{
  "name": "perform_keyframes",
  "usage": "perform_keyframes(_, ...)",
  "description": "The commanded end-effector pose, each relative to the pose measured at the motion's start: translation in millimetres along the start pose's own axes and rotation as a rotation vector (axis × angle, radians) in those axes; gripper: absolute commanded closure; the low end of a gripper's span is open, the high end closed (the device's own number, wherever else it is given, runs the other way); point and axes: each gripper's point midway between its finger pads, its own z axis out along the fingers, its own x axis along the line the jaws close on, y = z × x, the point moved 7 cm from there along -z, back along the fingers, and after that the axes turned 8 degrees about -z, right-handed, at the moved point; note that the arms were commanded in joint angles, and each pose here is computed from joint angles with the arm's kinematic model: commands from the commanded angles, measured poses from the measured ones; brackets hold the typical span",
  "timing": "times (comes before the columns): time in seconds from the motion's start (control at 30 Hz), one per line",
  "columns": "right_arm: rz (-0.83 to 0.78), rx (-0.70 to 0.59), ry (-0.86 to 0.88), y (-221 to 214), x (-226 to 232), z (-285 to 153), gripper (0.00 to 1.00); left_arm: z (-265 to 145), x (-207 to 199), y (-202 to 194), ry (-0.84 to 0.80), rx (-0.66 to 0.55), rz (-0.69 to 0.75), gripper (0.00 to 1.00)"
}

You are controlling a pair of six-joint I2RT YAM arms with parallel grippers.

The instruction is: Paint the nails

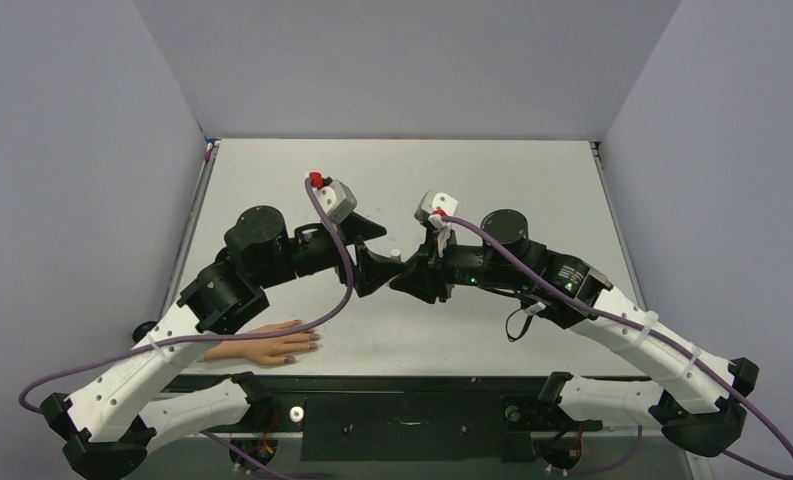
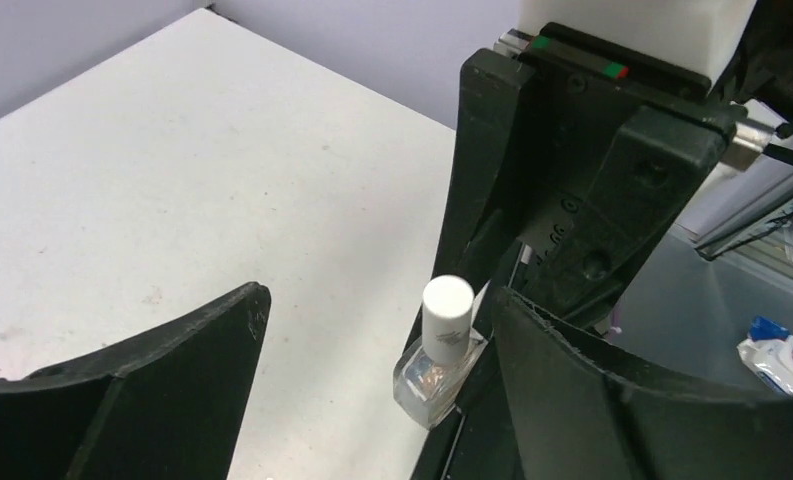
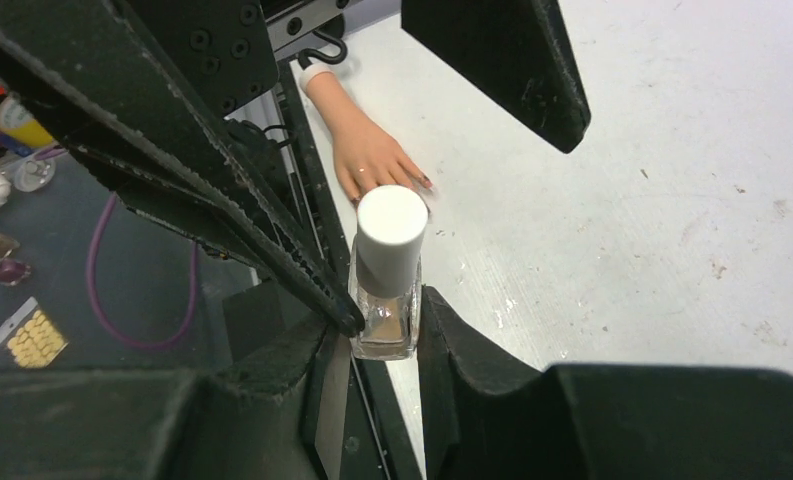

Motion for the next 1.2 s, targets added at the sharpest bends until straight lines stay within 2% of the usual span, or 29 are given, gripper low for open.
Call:
perform_keyframes(0.0, -0.044, -0.135, 0.001, 29.4, 3.8, -18.2, 1.0, -21.6, -31.9, 11.4, -0.191, 0.008, 0.09, 0.15)
perform_keyframes(0.1, -0.067, -0.142, 0.05, 26.4, 11.2, -26.3, 1.0, -34.9, -40.5, 18.5, -0.23, 0.025, 0.136, 0.12)
perform_keyframes(0.23, -0.097, -0.147, 0.121, 24.9, 20.6, -35.0, 1.0, -49.5, -52.7, 29.2, -0.314, 0.034, 0.174, 0.15)
perform_keyframes(0.4, -0.138, -0.166, 0.219, 27.2, 32.8, -45.4, 1.0, -56.8, -57.1, 34.5, -0.398, 0.053, 0.152, 0.34)
perform_keyframes(0.63, -0.169, -0.184, 0.297, 30.6, 41.6, -51.9, 1.0, -55.2, -61.8, 39.2, -0.54, 0.008, 0.1, 0.43)
perform_keyframes(0.77, -0.168, -0.181, 0.316, 31.7, 43.1, -50.6, 1.0, -48.5, -61.2, 33.7, -0.594, 0.048, 0.05, 0.55)
perform_keyframes(1.17, -0.186, -0.158, 0.379, 34.5, 46.5, -40.9, 1.0, -33.8, -56.1, 21.0, -0.616, 0.079, 0.018, 0.55)
